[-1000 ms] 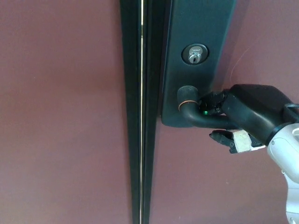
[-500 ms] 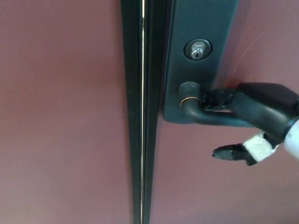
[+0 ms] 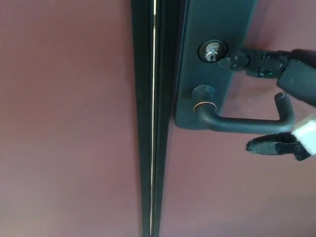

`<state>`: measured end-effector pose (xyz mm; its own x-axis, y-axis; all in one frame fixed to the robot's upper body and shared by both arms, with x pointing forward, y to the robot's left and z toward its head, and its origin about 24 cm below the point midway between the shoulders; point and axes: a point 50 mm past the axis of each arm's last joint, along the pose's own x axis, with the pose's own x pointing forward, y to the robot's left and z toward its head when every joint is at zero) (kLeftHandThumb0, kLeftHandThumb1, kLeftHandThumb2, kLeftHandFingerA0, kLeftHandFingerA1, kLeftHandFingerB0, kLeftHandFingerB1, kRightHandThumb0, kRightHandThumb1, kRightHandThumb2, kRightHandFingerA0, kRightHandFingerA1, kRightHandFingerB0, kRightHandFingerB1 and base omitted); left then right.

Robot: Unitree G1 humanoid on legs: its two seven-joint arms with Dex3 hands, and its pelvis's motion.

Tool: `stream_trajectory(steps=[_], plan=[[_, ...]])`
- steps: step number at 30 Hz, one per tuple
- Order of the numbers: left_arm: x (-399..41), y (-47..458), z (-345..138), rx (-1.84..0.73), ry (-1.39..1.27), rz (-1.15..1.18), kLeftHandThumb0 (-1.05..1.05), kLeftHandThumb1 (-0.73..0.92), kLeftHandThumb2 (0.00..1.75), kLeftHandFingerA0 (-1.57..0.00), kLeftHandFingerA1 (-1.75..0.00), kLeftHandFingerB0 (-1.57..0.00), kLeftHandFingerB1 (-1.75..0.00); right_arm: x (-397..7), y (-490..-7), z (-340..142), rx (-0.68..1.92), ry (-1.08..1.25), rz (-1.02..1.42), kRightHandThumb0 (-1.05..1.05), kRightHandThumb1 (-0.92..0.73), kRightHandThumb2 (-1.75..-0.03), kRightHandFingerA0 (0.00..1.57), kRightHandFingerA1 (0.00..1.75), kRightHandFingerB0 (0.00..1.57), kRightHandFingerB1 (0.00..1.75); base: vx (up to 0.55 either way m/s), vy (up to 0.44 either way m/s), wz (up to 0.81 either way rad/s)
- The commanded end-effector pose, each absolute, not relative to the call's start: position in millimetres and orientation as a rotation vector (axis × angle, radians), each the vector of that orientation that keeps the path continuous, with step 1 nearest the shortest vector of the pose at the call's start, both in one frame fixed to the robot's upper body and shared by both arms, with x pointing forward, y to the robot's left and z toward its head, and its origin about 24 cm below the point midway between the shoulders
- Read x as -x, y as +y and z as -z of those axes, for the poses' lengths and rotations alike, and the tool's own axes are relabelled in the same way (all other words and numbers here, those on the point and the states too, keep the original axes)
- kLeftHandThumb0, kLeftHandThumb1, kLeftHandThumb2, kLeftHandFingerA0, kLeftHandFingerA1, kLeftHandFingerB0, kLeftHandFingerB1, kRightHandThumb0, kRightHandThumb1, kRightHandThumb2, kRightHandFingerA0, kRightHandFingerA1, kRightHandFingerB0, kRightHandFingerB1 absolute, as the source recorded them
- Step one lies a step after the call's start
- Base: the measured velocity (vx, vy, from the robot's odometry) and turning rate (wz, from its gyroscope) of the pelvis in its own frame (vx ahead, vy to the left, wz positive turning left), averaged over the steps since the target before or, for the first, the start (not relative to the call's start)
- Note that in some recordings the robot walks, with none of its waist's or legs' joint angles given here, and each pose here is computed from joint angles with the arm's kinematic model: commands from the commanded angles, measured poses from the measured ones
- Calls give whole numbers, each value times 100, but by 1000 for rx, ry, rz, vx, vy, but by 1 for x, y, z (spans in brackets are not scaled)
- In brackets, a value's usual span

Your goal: The robot walks towards the door handle and put its right hand on it and twist the handle

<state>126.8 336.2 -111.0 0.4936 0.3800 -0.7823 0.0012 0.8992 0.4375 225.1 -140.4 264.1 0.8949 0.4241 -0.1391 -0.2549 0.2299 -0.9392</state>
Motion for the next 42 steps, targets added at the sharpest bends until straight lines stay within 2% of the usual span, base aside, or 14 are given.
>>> stream_trajectory(steps=[1,12,13,15,16,21,22,23,24,27,32,34,35,42], plan=[[-124,335,112,-393,1041,-234,-32,58,57,-60,-45,-49,-39,-222,-145,-270,1221,-120,-522,-74,-51,-56,0,23,7,25,0,0,0],[-125,337,111,-406,1039,-224,-32,57,57,-59,-45,-49,-39,-201,-176,-291,1236,-138,-436,-78,-50,-57,0,25,7,25,0,0,0],[-126,337,111,-407,1039,-223,-32,57,57,-59,-45,-49,-39,-199,-179,-292,1237,-139,-428,-71,-40,-81,4,19,8,23,0,0,0],[-126,336,111,-405,1041,-223,-32,57,57,-59,-45,-49,-39,-191,-187,-293,1238,-140,-404,-71,-41,-81,4,21,8,23,0,0,0],[-126,337,111,-403,1041,-227,-32,57,57,-60,-45,-48,-39,-183,-196,-294,1234,-139,-374,-77,-50,-56,5,25,10,25,0,0,0],[-126,338,111,-388,1039,-237,-32,57,57,-60,-45,-48,-39,-164,-214,-294,1244,-117,-307,-77,-50,-57,8,26,11,25,0,0,0],[-126,337,111,-392,1037,-235,-32,57,57,-60,-45,-48,-39,-156,-222,-292,1262,-86,-277,-73,-43,-79,5,30,9,26,0,0,0],[-127,338,110,-395,1035,-235,-32,57,57,-60,-45,-48,-39,-152,-226,-290,1271,-66,-266,-76,-50,-57,9,26,11,25,0,0,0],[-127,338,110,-396,1034,-234,-32,57,57,-60,-45,-48,-39,-150,-228,-289,1274,-59,-264,-76,-50,-57,9,26,11,25,0,0,0],[-130,338,108,-391,1021,-234,-32,57,57,-59,-45,-48,-39,-136,-245,-278,1252,9,-228,-78,-43,-67,8,28,12,24,0,0,0],[-134,337,107,-383,1005,-229,-32,57,57,-59,-44,-48,-39,-119,-262,-256,1163,81,-183,-77,-43,-66,8,27,12,24,0,0,0],[-134,337,107,-369,998,-235,-32,57,57,-59,-45,-48,-39,-115,-265,-241,1133,145,-194,-77,-43,-66,7,27,11,24,0,0,0],[-135,338,106,-362,991,-238,-33,57,57,-59,-45,-48,-39,-114,-266,-227,1095,204,-196,-65,-41,-82,0,31,11,31,0,0,0],[-137,335,106,-344,975,-233,-35,57,57,-56,-44,-48,-39,-127,-283,-152,950,417,-158,-71,-46,-83,2,37,10,30,0,0,0]])
